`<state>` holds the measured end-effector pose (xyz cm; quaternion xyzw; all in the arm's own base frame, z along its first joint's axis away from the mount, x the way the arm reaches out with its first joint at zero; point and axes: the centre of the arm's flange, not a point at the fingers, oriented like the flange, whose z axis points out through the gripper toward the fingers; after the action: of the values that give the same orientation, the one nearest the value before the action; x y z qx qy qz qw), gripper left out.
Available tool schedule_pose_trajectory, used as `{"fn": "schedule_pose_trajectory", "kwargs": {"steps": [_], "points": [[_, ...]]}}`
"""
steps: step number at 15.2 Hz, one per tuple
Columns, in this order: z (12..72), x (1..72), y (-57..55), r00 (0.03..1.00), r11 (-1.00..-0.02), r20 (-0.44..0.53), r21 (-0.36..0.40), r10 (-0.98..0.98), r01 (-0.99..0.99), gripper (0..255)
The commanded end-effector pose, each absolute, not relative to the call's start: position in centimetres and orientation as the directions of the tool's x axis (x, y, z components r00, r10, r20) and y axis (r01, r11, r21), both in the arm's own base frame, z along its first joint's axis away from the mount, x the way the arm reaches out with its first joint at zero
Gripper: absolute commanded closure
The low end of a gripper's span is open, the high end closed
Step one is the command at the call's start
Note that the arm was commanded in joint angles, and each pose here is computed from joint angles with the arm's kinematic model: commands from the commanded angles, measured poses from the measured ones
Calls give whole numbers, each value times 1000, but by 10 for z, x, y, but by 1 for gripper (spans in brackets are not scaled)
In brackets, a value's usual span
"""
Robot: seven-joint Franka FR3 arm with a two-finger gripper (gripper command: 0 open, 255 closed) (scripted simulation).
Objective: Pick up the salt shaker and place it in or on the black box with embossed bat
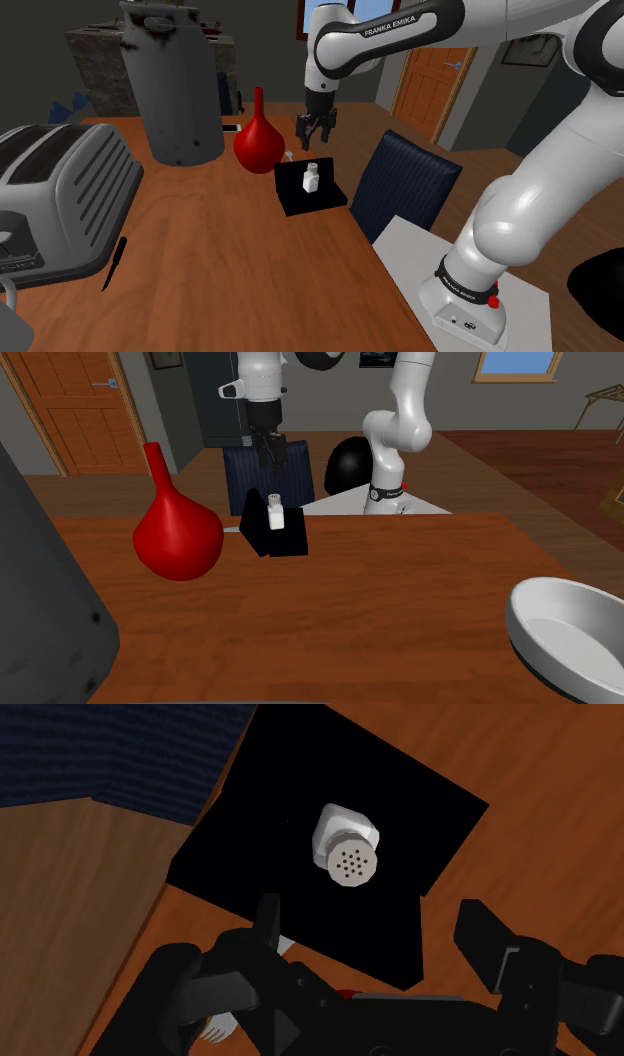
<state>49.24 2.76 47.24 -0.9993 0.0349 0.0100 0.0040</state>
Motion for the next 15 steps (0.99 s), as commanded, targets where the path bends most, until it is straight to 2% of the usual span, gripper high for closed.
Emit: {"fn": "schedule_pose_trajectory", "kwargs": {"steps": [1, 3, 7, 15], "points": [[472, 492, 28, 997, -998, -20, -7, -70, -70, 0], [472, 492, 28, 997, -998, -20, -7, -70, -70, 0], [522, 493, 27, 997, -998, -20, -7, -70, -70, 0], [522, 493, 27, 997, -998, -20, -7, -70, -70, 0]]}}
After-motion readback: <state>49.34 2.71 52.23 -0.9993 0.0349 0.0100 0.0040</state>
